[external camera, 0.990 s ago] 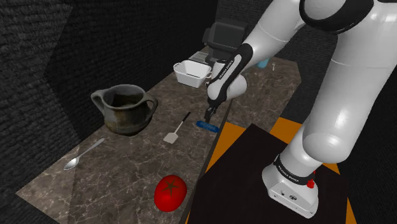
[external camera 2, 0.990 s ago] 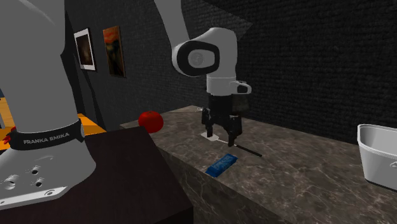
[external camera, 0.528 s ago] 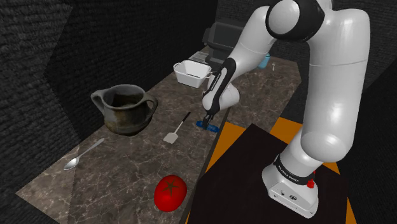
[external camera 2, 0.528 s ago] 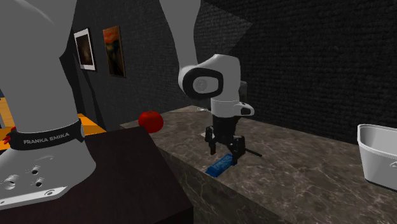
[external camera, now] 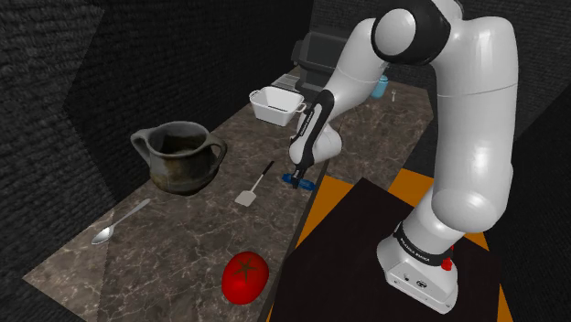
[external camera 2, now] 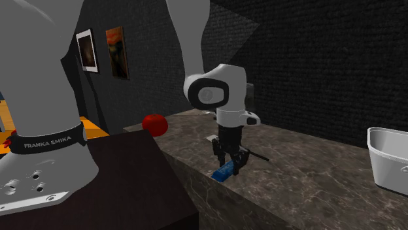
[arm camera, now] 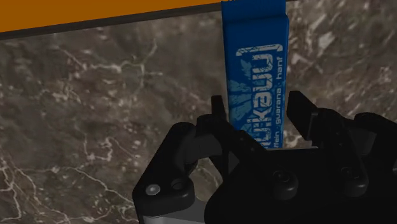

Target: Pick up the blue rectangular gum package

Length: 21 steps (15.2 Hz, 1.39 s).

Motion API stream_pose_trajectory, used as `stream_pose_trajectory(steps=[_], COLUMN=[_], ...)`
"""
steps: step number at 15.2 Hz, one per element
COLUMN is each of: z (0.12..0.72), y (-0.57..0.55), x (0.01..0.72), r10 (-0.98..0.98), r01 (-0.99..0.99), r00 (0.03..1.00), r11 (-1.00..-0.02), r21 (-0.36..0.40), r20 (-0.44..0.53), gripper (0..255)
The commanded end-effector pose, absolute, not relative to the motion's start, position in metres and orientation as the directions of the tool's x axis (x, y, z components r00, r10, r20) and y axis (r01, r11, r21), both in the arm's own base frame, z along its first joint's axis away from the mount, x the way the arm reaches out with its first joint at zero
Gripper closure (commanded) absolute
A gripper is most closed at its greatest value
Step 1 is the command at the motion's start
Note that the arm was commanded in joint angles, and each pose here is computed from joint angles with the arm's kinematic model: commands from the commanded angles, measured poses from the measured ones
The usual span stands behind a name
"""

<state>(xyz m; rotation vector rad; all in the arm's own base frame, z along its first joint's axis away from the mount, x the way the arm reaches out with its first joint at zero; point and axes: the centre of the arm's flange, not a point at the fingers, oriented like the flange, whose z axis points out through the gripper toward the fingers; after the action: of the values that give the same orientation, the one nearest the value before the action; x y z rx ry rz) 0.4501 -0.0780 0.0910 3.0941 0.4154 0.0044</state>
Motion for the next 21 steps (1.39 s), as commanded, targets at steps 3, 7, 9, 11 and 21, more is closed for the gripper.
stream_pose_trajectory(steps=[3, 7, 9, 11, 21], z=[0.09, 0.088, 0.094, 0.105, 0.158], y=[-0.08, -0.081, -0.08, -0.08, -0.08], x=[0.449, 0.45, 0.45, 0.45, 0.45], r10=[0.26, 0.26, 0.26, 0.26, 0.26], r01=[0.26, 0.26, 0.26, 0.26, 0.26], r00=[0.966, 0.966, 0.966, 0.966, 0.966], r11=[-0.965, -0.965, -0.965, -0.965, -0.965], r21=[0.022, 0.022, 0.022, 0.022, 0.022], r20=[0.0, 0.0, 0.0, 0.0, 0.0], gripper=[255, 255, 255, 255, 255])
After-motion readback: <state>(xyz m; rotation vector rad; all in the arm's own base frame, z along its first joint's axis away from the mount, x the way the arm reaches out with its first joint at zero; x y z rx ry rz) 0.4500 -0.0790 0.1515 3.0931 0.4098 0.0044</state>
